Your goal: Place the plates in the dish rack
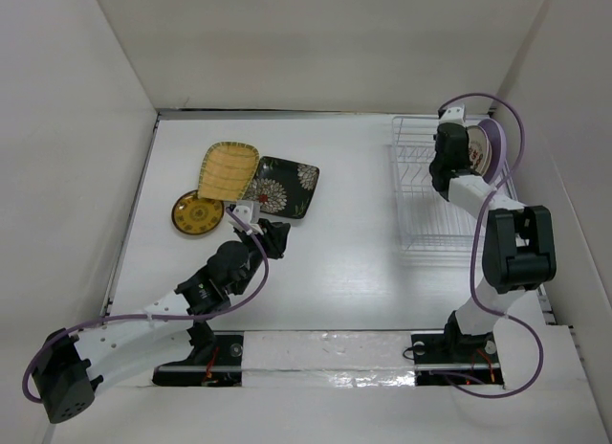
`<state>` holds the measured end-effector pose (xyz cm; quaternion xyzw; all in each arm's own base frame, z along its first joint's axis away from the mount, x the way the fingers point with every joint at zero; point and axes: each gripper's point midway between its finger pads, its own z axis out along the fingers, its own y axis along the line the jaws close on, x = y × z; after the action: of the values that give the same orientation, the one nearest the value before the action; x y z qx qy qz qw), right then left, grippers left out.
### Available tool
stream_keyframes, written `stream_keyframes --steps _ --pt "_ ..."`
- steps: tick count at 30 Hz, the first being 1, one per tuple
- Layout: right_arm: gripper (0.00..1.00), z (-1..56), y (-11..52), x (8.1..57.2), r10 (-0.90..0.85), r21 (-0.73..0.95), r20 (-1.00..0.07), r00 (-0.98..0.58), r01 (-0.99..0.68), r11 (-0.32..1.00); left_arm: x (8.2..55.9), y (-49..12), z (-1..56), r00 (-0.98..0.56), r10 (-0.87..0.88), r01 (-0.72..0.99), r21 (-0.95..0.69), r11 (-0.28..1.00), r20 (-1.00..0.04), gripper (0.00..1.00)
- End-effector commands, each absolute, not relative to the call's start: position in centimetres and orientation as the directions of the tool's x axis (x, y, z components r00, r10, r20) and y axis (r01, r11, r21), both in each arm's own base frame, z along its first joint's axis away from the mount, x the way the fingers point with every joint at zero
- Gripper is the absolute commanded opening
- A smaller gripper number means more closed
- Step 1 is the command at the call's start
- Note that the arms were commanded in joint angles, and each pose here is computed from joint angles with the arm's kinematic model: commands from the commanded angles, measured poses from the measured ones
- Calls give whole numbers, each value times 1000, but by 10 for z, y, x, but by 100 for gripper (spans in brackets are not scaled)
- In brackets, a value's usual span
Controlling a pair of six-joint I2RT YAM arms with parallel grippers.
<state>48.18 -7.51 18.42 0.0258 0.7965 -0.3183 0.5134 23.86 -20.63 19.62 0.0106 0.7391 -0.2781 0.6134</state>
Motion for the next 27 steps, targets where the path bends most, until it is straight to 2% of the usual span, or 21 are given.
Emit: stream_keyframes --steps 1,2,3,6,9,11,12,14,15,17,18,20,23,25,26,27 --pt "29 185 -78 480 -214 -408 -877 -431 430 806 238 -205 205 -221 -361 359 -419 834 -906 20" --pt "35 186 -78 479 -204 -396 -882 -424 436 808 238 -205 205 -220 -363 359 -421 833 -905 21" --pt "45 194 -76 479 -178 -360 -900 -398 450 817 238 -204 205 -219 -364 359 -422 832 -905 25" --pt "58 216 -73 479 -121 -280 -935 -335 480 831 238 -204 205 -218 -366 359 -423 832 -905 30" --pt "62 257 -68 477 -34 -152 -972 -233 508 848 239 -203 205 -216 -366 355 -422 834 -905 31" --pt "61 278 -50 475 7 -85 -982 -189 475 876 238 -202 206 -215 -369 352 -424 834 -904 31" --pt "48 297 -38 470 77 13 -990 -120 463 886 239 -201 207 -210 -375 345 -427 836 -903 29" --pt "25 305 10 467 143 99 -984 -110 332 938 239 -197 207 -200 -385 334 -432 837 -901 27" --pt "1 313 30 463 210 177 -974 -87 285 942 239 -195 208 -195 -391 329 -436 838 -899 21" --pt "0 310 98 454 269 255 -956 -119 124 959 239 -188 210 -179 -410 308 -446 840 -895 11" --pt "0 303 123 449 308 299 -941 -138 81 951 239 -185 211 -170 -418 301 -451 840 -892 1" --pt "0 287 187 436 332 341 -923 -194 -14 940 239 -179 214 -156 -441 281 -468 838 -884 0" --pt "0 249 247 432 388 415 -878 -281 -43 909 239 -168 215 -131 -464 248 -482 841 -876 0" --pt "13 228 286 424 433 476 -835 -340 -50 878 239 -165 216 -121 -470 241 -485 840 -874 0" --pt "30 206 300 430 465 500 -807 -365 -3 866 238 -164 216 -116 -476 240 -490 838 -872 0" --pt "37 196 309 430 477 514 -788 -389 12 858 238 -164 218 -114 -479 242 -492 836 -870 2"
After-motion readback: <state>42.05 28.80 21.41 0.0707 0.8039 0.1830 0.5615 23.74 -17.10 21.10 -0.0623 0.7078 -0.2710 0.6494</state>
